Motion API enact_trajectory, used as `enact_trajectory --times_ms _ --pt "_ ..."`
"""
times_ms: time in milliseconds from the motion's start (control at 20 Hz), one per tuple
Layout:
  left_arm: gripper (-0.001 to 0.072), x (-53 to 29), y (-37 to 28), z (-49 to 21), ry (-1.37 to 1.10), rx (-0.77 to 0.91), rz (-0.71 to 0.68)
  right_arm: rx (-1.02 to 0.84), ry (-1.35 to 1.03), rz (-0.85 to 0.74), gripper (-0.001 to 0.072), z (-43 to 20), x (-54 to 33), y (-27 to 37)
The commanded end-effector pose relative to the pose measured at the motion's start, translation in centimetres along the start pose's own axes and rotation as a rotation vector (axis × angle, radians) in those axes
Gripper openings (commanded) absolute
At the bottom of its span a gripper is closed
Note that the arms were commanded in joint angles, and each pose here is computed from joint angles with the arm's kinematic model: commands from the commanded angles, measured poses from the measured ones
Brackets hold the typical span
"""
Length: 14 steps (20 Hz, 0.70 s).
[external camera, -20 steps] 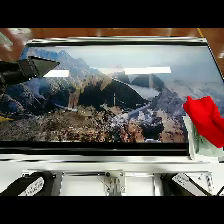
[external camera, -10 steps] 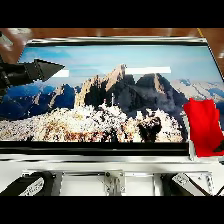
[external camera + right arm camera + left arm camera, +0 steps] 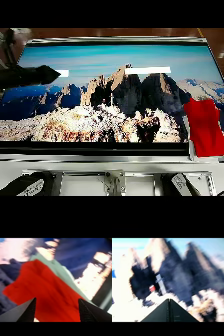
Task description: Fold the shirts.
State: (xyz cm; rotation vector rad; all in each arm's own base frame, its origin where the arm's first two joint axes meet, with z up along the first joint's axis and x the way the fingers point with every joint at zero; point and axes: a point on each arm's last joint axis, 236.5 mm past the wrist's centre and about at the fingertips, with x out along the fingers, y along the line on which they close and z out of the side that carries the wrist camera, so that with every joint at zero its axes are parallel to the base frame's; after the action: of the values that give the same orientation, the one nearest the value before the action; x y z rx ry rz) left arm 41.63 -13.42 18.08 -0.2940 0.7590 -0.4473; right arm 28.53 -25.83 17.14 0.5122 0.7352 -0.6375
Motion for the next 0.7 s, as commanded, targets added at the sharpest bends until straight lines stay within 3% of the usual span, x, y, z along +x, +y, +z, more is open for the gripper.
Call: enact_trajectory --times_ms 0,50,100,200,300,650 --pt "0.0051 1.6 6.2 -4.3 0.234 0.083 0.417 -0.236 0.044 0.245 0.0631 -2.7 -1.4 12.2" --pt "0.0204 2.8 5.6 -6.2 0.331 0.129 0.422 -0.296 0.154 0.267 0.0633 -6.2 -0.6 14.8" --pt "0.0699 4.0 4.8 -8.2 0.429 0.156 0.409 -0.324 0.239 0.284 0.0634 -9.1 0.1 16.7" --pt "0.0694 4.8 4.5 -11.9 0.61 0.172 0.422 -0.394 0.37 0.313 0.0679 -13.4 1.0 19.6" --pt "0.0694 4.9 4.8 -13.5 0.682 0.168 0.433 -0.498 0.425 0.334 0.0678 -15.8 1.2 21.2" --pt "0.0691 5.6 4.8 -12.5 0.629 0.179 0.428 -0.554 0.464 0.42 0.0678 -18.5 -0.2 24.3"
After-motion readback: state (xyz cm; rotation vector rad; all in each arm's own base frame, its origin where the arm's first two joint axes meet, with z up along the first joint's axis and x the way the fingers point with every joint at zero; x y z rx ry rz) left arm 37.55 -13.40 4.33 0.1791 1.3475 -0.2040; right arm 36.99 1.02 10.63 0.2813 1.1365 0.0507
